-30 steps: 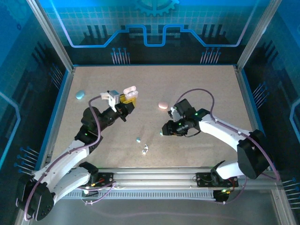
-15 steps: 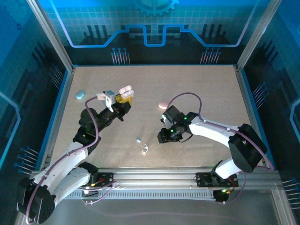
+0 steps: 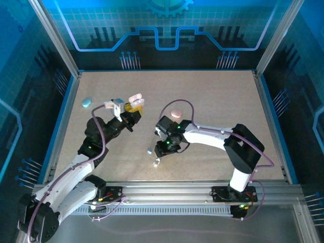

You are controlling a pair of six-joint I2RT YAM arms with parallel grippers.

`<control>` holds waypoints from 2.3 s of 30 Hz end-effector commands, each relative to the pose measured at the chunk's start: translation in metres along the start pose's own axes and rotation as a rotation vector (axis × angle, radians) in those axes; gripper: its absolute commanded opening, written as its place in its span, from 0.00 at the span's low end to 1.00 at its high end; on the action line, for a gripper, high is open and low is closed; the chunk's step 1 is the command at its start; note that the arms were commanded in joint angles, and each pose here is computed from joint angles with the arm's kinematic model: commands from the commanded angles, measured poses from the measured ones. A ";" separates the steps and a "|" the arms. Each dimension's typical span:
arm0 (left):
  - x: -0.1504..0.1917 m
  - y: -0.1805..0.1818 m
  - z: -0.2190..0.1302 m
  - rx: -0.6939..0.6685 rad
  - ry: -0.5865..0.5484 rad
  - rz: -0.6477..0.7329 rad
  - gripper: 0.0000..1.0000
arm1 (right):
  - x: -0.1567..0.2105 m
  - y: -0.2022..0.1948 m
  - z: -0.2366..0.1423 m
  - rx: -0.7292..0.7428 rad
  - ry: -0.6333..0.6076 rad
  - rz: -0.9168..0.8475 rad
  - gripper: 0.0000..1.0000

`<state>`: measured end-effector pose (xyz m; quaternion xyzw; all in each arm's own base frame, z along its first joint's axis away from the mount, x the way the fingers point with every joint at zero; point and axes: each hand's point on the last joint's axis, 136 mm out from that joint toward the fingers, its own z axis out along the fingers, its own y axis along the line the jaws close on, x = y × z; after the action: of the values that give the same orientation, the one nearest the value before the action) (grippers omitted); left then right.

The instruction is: Insert wireless bluetooth earbuds into charging case

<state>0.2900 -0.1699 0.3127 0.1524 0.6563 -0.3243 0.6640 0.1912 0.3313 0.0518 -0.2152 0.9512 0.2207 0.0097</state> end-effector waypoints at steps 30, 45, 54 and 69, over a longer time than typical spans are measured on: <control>-0.015 -0.001 -0.001 -0.005 -0.025 0.014 0.27 | 0.006 -0.015 -0.008 0.164 0.026 -0.079 0.37; -0.018 -0.001 -0.003 -0.009 -0.031 0.018 0.27 | 0.007 -0.007 0.032 0.225 0.115 -0.085 0.46; -0.019 -0.001 -0.002 -0.007 -0.030 0.019 0.27 | 0.011 -0.035 0.011 0.355 0.094 -0.111 0.42; -0.018 -0.001 -0.002 -0.006 -0.030 0.010 0.28 | -0.019 -0.037 -0.009 0.343 0.009 -0.128 0.41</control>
<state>0.2893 -0.1694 0.3092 0.1534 0.6629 -0.3210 0.6588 0.2157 0.3003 0.0276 -0.2649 0.9627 0.0458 0.0322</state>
